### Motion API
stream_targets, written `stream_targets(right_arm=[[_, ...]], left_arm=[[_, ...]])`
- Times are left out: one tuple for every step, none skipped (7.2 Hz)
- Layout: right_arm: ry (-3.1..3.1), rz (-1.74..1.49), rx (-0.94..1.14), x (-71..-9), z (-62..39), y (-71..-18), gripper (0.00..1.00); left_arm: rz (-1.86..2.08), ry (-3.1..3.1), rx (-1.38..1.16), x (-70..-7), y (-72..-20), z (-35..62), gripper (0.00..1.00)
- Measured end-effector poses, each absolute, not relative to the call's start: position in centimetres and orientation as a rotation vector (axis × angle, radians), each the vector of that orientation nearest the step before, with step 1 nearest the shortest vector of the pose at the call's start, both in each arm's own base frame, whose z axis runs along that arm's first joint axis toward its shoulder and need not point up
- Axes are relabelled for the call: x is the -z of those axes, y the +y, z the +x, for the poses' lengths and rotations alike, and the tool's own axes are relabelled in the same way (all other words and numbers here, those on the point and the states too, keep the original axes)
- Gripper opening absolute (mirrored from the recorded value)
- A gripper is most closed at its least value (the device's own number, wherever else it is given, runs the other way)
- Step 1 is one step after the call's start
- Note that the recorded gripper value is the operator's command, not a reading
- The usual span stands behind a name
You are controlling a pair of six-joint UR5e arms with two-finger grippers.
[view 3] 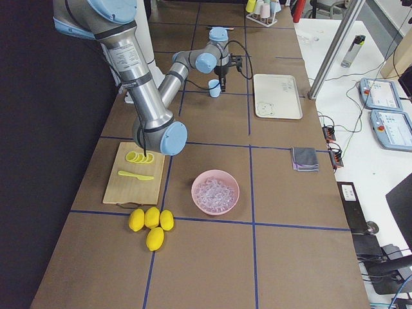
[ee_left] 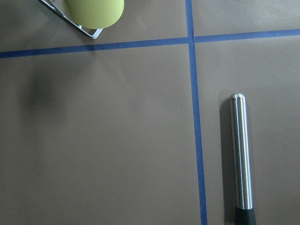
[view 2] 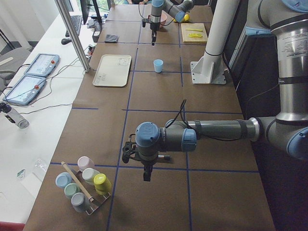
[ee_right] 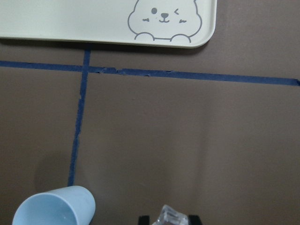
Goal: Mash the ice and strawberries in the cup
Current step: 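Lift the ice cube and carry it over the light blue cup, then open the right gripper to drop the ice cube into the cup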
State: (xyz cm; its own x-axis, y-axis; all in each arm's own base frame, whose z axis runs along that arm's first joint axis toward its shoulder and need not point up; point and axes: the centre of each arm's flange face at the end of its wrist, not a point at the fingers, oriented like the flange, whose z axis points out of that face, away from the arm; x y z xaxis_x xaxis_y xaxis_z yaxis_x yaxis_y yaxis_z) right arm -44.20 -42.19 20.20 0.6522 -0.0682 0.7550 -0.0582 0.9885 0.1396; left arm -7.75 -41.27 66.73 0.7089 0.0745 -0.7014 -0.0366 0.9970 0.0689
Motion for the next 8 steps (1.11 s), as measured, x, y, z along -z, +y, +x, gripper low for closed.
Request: stream_targets(right_arm=[[-0.856, 0.156, -0.026, -18.1, -47.1, -41.3, 0.0], [-0.85, 0.153, -0.057, -16.0, -50.3, -40.8, 0.0], [-0.84, 0.151, -0.079, -14.4, -53.2, -40.5, 0.0], [-0.831, 0.148, -0.093, -13.5, -55.1, -40.2, 0.0], [-0.821, 0.142, -0.096, -13.4, -56.1, -39.8, 0.0], [-0.806, 0.134, -0.095, -13.6, -56.5, -39.4, 0.0], [-0.79, 0.126, -0.095, -13.7, -56.7, -39.2, 0.0], [-0.778, 0.119, -0.095, -13.8, -56.7, -39.2, 0.07]], left_arm=[[0.05, 0.781, -0.061, -66.8, -41.3, -7.8, 1.0], [0.049, 0.78, -0.061, -66.8, -41.2, -7.8, 1.0], [0.047, 0.78, -0.06, -66.9, -41.2, -7.7, 1.0], [0.045, 0.781, -0.06, -66.9, -41.2, -7.7, 1.0], [0.042, 0.781, -0.058, -67.0, -41.2, -7.7, 1.0], [0.038, 0.781, -0.056, -67.2, -41.2, -7.7, 1.0], [0.037, 0.781, -0.056, -67.3, -41.2, -7.7, 1.0], [0.038, 0.781, -0.057, -67.3, -41.2, -7.7, 1.0]])
